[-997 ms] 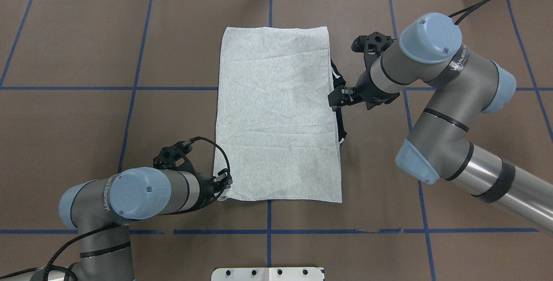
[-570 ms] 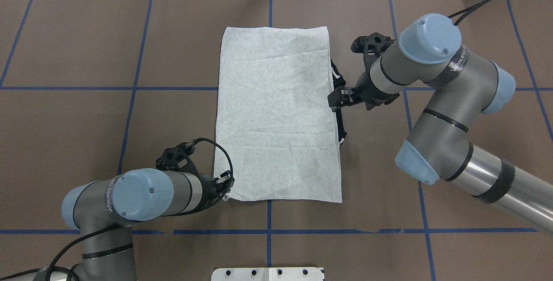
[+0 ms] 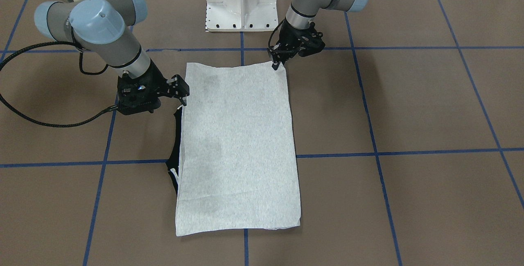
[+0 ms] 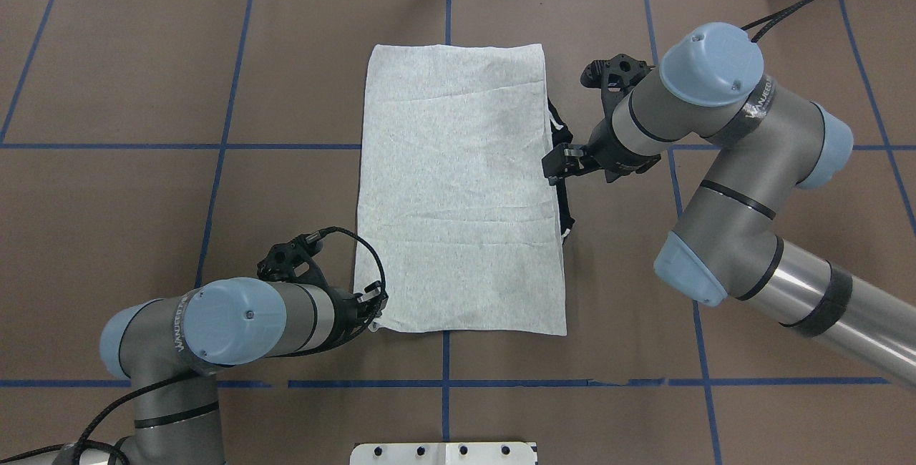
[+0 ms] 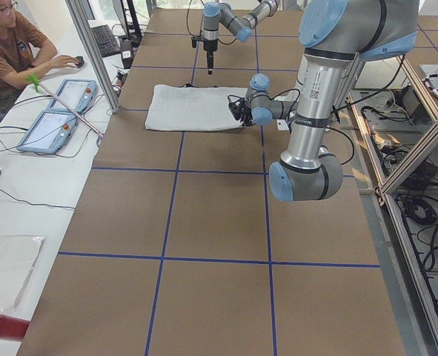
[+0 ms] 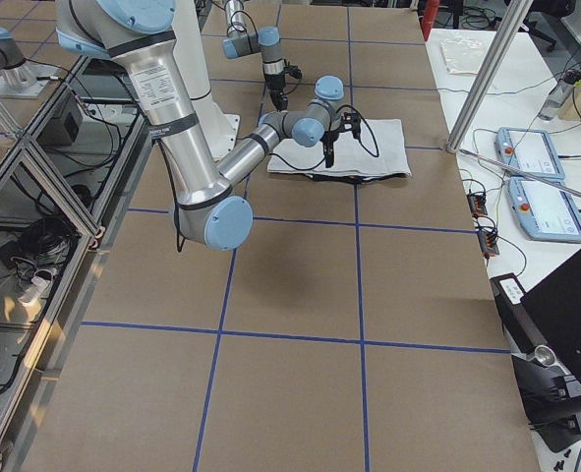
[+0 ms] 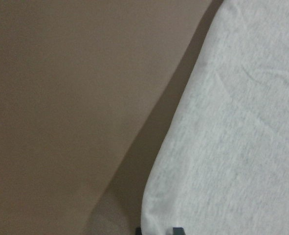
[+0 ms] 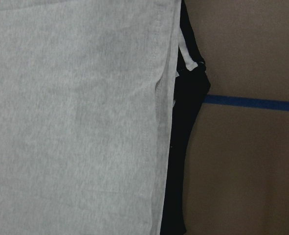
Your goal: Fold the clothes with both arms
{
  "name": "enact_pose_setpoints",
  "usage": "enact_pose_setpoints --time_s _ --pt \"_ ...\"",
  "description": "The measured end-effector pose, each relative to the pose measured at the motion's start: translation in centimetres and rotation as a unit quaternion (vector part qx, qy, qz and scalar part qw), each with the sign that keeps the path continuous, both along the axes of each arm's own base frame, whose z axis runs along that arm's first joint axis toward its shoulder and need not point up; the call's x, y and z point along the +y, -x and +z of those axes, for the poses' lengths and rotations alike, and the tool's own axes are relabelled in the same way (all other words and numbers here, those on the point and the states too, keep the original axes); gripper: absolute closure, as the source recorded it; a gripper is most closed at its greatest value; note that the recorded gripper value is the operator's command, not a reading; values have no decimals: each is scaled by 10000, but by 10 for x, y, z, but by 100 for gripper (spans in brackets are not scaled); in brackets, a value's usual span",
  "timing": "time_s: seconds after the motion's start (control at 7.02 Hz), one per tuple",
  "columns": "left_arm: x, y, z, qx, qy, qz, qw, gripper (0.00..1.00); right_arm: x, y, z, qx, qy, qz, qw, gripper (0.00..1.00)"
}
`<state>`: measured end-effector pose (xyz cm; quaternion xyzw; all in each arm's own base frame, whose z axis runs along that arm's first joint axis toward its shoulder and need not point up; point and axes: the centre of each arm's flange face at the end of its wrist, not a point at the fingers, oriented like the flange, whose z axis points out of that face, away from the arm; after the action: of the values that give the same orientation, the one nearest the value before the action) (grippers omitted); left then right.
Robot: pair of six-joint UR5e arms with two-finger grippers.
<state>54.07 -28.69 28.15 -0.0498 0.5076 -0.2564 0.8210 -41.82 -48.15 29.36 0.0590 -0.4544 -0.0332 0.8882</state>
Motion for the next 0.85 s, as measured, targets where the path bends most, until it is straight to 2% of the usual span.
enact_pose_setpoints --time_s 0.14,0.43,0.71,0.85 --pt "0 1 0 0 1 -1 10000 70 0 0 0 -2 1 -3 10000 0" --pt "0 1 0 -50 15 -1 10000 100 1 1 0 0 2 -12 10000 0" --pt "1 3 -3 -66 22 4 10000 100 2 3 -1 -9 23 -14 10000 0" --pt "1 4 -5 -50 20 14 10000 100 6 5 -3 -36 135 44 9999 0"
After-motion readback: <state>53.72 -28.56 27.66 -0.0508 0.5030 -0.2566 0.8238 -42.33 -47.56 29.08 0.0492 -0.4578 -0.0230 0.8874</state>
